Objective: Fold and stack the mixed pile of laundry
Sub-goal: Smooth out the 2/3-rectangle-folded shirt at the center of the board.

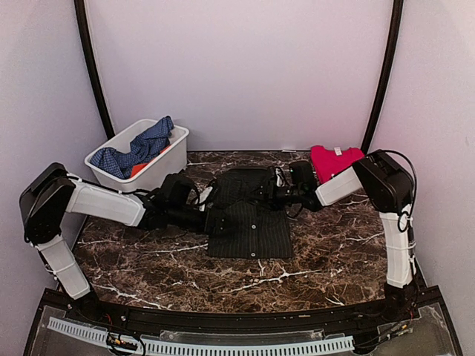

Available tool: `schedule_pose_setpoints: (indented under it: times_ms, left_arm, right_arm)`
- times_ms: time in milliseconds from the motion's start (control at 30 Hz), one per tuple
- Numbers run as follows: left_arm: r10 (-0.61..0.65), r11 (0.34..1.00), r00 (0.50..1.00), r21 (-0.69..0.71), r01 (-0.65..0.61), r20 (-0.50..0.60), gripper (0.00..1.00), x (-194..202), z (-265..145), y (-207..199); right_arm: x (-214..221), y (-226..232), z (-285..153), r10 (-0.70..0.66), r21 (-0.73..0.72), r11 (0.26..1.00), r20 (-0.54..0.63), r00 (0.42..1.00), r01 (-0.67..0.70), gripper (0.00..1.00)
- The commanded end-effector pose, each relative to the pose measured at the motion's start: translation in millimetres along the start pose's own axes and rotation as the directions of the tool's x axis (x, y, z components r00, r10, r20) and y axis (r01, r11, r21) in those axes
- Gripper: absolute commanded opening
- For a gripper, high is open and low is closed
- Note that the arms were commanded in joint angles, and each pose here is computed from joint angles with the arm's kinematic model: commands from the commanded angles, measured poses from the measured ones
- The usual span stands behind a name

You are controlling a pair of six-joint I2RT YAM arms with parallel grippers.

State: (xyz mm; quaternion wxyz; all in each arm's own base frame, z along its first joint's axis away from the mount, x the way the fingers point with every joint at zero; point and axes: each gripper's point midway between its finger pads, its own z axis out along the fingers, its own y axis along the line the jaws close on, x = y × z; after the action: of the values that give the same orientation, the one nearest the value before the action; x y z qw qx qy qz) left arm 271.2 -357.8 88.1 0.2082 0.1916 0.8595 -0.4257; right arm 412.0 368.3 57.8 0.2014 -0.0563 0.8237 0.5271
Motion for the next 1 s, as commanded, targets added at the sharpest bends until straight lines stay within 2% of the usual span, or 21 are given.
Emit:
schedule_pose_setpoints:
  times_ms: [0, 133, 267, 400, 500, 600, 767, 867, 967]
  left_arm:
    - [-0.007, 1.0, 0.995, -0.026, 0.01, 0.101, 0.84, -37.8, -30.5, 8.5]
    - [-0.006, 0.999, 0.991, -0.04, 0.012, 0.137, 0.81, -58.5, -38.3, 18.6]
    - [0.017, 0.999, 0.99, -0.032, -0.012, 0.144, 0.77, -73.9, -36.7, 15.5]
    - [0.019, 1.0, 0.992, -0.005, -0.019, 0.127, 0.64, -79.6, -27.7, 13.2]
    - [0.009, 0.999, 0.994, 0.031, -0.012, 0.111, 0.47, -77.1, -23.0, 10.0]
    - [0.004, 0.999, 0.995, 0.052, -0.009, 0.097, 0.39, -70.2, -21.9, 8.1]
    - [0.022, 0.999, 0.998, 0.032, -0.024, 0.056, 0.3, -52.2, -13.5, 9.5]
    - [-0.001, 1.0, 0.999, -0.012, 0.001, 0.045, 0.29, -48.1, -2.9, 23.3]
    - [-0.013, 0.996, 0.998, -0.088, 0.018, 0.062, 0.28, -62.2, 4.7, 43.9]
  right_arm:
    - [-41.2, 27.6, -15.8, -0.104, -0.005, 0.994, 0.08, 0.991, 0.105, 0.58]
    - [-58.2, 72.8, -36.4, -0.181, -0.035, 0.982, 0.106, 0.978, 0.186, 0.59]
    - [-47.6, 95.4, -55.2, -0.192, -0.062, 0.978, 0.081, 0.978, 0.198, 0.58]
    - [-16.6, 94.0, -62.0, -0.161, -0.069, 0.985, 0.013, 0.987, 0.161, 0.52]
    - [12.2, 96.5, -56.6, -0.148, -0.078, 0.987, -0.053, 0.988, 0.144, 0.41]
    - [41.4, 98.6, -44.4, -0.144, -0.088, 0.987, -0.114, 0.983, 0.134, 0.31]
    - [61.1, 69.2, -25.4, -0.093, -0.041, 0.995, -0.149, 0.984, 0.088, 0.13]
    - [64.1, 50.3, -16.3, -0.065, -0.014, 0.998, -0.161, 0.985, 0.064, 0.13]
    - [70.3, 33.2, -9.0, -0.044, 0.021, 0.999, -0.187, 0.981, 0.048, 0.13]
